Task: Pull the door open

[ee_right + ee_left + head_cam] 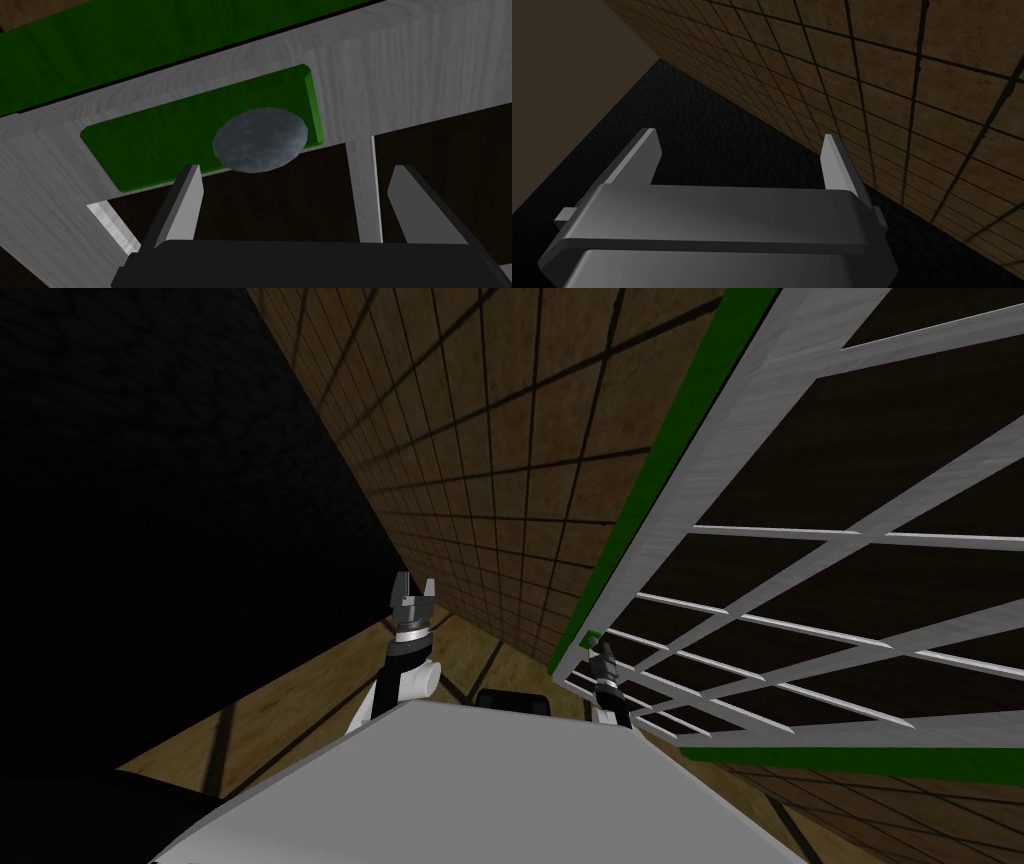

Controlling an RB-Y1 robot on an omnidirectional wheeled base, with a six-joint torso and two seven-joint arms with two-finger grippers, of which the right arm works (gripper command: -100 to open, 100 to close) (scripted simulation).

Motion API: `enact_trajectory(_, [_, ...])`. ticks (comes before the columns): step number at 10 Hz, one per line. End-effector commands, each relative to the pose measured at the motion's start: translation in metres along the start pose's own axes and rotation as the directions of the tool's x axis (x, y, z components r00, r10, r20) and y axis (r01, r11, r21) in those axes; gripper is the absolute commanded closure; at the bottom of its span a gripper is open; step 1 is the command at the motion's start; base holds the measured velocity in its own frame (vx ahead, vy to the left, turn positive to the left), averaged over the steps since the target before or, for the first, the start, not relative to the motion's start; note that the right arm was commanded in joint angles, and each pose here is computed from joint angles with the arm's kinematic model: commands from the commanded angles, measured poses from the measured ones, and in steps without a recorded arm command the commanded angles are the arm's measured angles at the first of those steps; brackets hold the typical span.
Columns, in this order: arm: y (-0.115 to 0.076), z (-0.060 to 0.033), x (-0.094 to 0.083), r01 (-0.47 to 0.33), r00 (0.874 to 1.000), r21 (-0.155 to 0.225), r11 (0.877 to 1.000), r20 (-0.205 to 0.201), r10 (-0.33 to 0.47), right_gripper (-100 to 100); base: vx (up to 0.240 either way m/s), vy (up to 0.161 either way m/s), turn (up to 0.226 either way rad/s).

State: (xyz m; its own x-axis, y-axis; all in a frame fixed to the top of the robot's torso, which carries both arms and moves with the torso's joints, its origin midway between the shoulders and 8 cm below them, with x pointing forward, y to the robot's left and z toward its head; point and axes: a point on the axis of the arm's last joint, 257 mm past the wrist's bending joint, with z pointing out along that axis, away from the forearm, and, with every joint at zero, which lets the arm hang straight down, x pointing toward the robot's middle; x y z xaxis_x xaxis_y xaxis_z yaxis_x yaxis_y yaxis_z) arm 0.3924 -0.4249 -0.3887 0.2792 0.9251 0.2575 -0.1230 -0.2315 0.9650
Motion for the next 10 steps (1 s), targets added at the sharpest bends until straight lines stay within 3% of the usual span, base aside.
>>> enact_trajectory(1, [-0.0007, 0.0012, 0.002, -0.066, 0.998, -0.002, 0.998, 0.006, 0.066, -100, -0.042, 0.002, 0.015])
enact_trajectory(5, [-0.0021, 0.0036, 0.0053, -0.177, 0.984, -0.007, 0.984, 0.016, 0.177, -100, -0.045, -0.002, 0.026])
enact_trajectory(7, [-0.0037, 0.006, 0.0089, -0.272, 0.962, -0.013, 0.962, 0.025, 0.272, -100, -0.053, -0.012, 0.037])
enact_trajectory(8, [-0.0037, 0.006, 0.0089, -0.287, 0.958, -0.014, 0.958, 0.025, 0.287, -100, -0.055, -0.005, 0.015])
enact_trajectory(9, [-0.0046, 0.0071, 0.0107, -0.336, 0.941, -0.017, 0.942, 0.03, 0.336, -100, -0.049, -0.001, 0.027])
enact_trajectory(10, [-0.0046, 0.0071, 0.0107, -0.341, 0.94, -0.017, 0.94, 0.03, 0.341, -100, -0.036, -0.004, 0.014])
